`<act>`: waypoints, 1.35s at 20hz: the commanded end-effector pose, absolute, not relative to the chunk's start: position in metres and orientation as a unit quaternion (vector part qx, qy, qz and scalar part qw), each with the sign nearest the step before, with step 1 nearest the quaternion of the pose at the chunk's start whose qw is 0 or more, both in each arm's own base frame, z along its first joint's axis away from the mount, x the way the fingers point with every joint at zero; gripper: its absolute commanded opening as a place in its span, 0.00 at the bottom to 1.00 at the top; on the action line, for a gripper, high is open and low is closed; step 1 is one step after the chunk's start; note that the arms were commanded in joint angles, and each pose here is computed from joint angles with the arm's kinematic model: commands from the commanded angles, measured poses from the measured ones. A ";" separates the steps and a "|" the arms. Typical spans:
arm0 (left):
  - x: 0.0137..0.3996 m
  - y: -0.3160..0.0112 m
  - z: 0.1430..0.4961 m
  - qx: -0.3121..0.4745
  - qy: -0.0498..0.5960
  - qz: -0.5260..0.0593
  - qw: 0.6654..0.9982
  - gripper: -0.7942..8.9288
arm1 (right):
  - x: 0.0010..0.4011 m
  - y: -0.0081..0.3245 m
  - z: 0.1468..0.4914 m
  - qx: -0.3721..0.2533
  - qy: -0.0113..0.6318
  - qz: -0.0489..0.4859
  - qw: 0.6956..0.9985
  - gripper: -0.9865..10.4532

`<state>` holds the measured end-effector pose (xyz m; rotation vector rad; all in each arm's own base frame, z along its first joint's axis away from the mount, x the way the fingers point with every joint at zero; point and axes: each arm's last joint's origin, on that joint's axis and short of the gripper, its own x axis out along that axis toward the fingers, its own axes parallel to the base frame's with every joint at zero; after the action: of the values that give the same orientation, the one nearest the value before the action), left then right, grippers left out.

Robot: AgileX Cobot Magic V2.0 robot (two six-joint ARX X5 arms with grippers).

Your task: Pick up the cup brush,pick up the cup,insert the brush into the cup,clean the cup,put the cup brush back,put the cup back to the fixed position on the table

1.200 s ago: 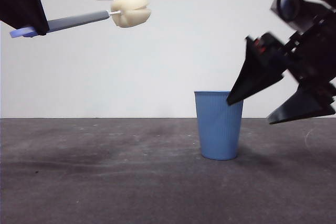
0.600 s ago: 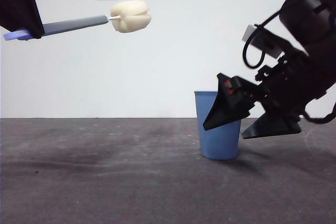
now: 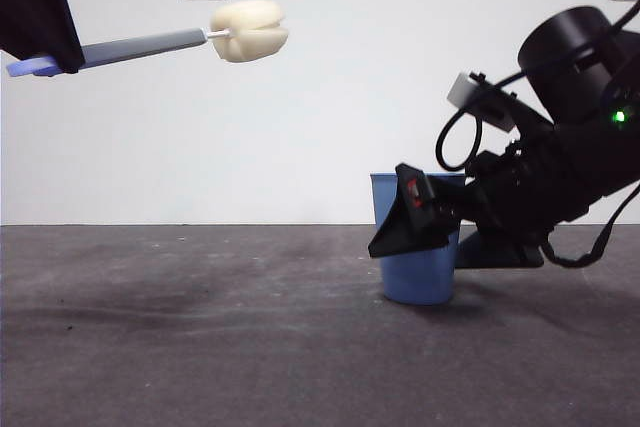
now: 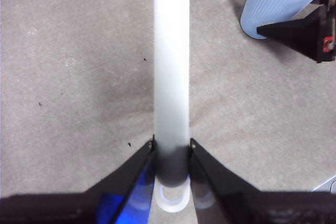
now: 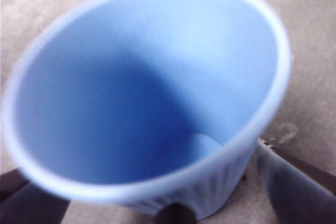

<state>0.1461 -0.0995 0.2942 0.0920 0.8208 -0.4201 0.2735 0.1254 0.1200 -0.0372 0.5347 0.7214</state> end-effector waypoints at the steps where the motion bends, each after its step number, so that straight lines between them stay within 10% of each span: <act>1: 0.146 -0.099 0.294 0.048 0.393 -0.204 0.895 0.07 | 0.274 0.126 0.110 -0.011 0.265 0.345 0.900 0.55; 16: 0.146 -0.099 0.293 0.050 0.396 -0.204 0.894 0.07 | 0.276 0.127 0.106 0.000 0.262 0.332 0.906 0.08; 27: 0.140 -0.095 0.287 0.156 0.414 -0.240 0.864 0.07 | 0.244 0.113 0.175 -0.103 0.303 0.297 0.900 0.08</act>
<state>0.1401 -0.0953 0.2879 0.2850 0.8784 -0.4813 0.2453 0.1124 0.1764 -0.1613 0.6225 0.5966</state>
